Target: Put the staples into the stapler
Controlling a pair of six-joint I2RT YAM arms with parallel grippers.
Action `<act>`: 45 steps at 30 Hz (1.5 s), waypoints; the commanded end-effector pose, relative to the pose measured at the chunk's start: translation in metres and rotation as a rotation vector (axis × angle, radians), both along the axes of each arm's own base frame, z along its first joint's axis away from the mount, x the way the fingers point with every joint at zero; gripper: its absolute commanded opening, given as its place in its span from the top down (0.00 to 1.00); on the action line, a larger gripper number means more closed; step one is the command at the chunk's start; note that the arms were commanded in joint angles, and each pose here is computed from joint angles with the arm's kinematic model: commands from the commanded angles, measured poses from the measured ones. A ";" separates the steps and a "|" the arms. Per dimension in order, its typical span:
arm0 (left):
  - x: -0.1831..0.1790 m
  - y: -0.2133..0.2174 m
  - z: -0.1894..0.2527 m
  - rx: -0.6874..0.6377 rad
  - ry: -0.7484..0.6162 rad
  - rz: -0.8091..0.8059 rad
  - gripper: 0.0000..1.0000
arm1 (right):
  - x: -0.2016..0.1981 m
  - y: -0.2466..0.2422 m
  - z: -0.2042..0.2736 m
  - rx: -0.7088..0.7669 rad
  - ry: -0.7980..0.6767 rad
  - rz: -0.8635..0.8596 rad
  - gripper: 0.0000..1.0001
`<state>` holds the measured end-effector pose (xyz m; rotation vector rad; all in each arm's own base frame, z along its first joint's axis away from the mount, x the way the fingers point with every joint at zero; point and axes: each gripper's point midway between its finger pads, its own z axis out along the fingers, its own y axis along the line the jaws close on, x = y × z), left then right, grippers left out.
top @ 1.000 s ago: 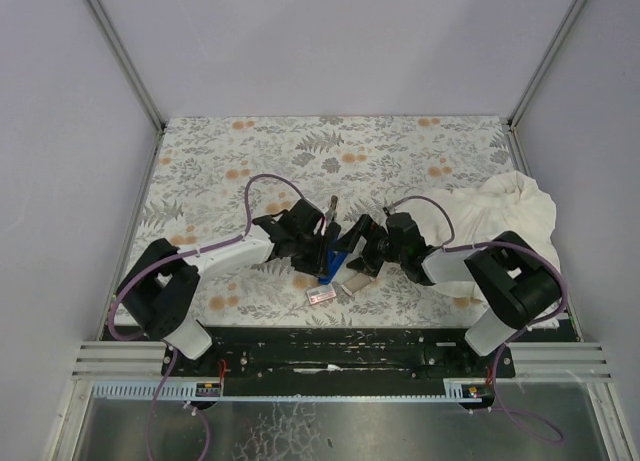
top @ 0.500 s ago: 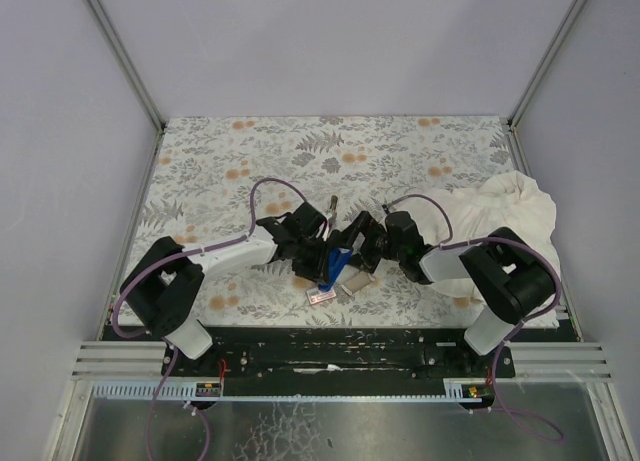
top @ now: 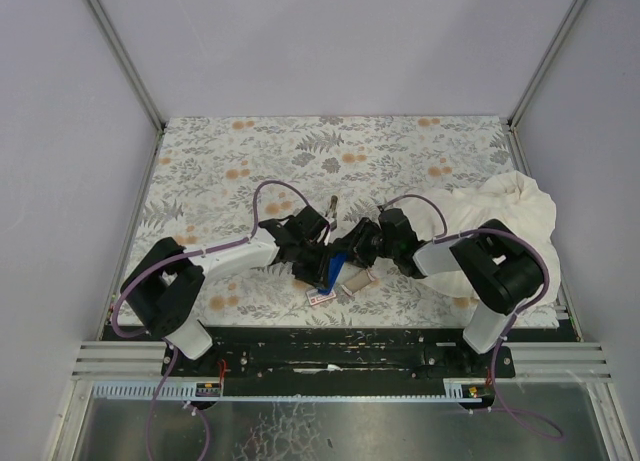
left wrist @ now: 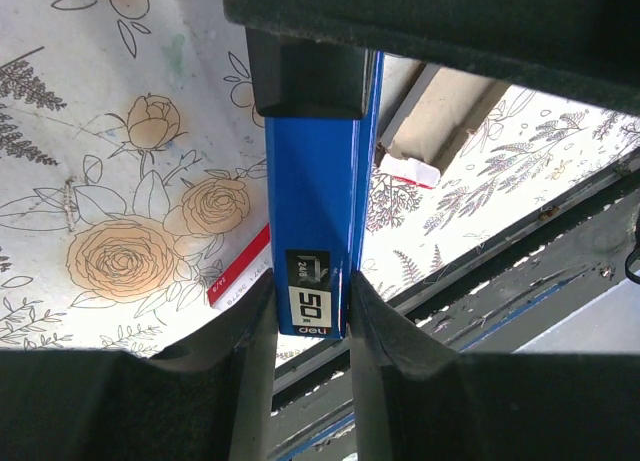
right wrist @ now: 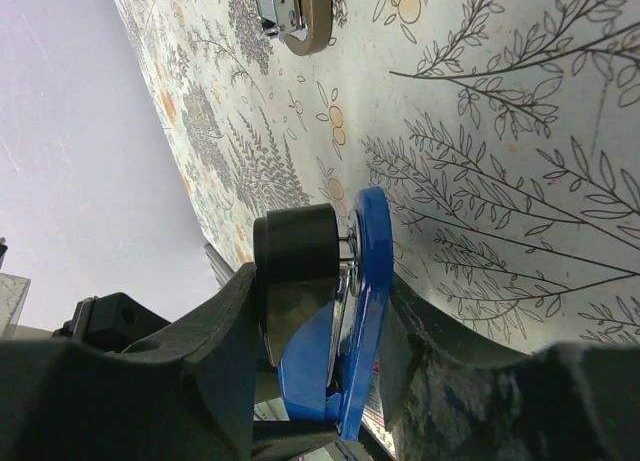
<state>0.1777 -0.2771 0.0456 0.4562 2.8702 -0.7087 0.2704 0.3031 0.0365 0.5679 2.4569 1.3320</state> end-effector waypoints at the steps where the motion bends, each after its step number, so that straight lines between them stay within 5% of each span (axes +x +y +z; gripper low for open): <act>1: -0.002 -0.009 0.014 -0.037 -0.032 -0.040 1.00 | 0.017 -0.002 0.015 0.002 -0.061 -0.072 1.00; 4: 0.003 -0.010 0.019 -0.039 -0.055 -0.023 1.00 | 0.019 -0.001 0.025 0.004 -0.093 -0.066 0.97; 8: 0.016 -0.002 0.027 -0.026 -0.110 0.031 1.00 | 0.023 -0.003 0.042 -0.023 -0.163 -0.053 0.31; 11: 0.031 0.014 0.030 -0.011 -0.144 0.100 1.00 | 0.026 -0.012 0.052 -0.080 -0.216 -0.055 0.06; 15: 0.054 0.051 0.034 0.046 -0.205 0.195 1.00 | 0.030 -0.034 0.068 -0.162 -0.278 -0.078 0.04; 23: 0.115 0.193 0.023 0.404 -0.344 0.474 1.00 | 0.031 -0.082 0.100 -0.333 -0.428 -0.131 0.04; 30: 0.149 0.264 -0.002 0.558 -0.275 0.616 0.99 | 0.020 -0.099 0.104 -0.405 -0.477 -0.120 0.01; 32: 0.152 0.267 -0.013 0.531 -0.215 0.622 0.82 | 0.018 -0.102 0.101 -0.418 -0.477 -0.114 0.00; 34: 0.154 0.265 -0.018 0.518 -0.188 0.616 0.46 | 0.015 -0.105 0.096 -0.436 -0.469 -0.105 0.00; 36: 0.155 0.260 -0.017 0.492 -0.183 0.621 0.28 | 0.012 -0.108 0.092 -0.450 -0.462 -0.101 0.00; 40: 0.167 0.237 0.010 0.426 -0.270 0.633 0.20 | 0.010 -0.113 0.088 -0.468 -0.463 -0.105 0.00; 45: 0.185 0.140 0.039 0.248 -0.380 0.446 0.19 | 0.009 -0.121 0.093 -0.495 -0.470 -0.110 0.00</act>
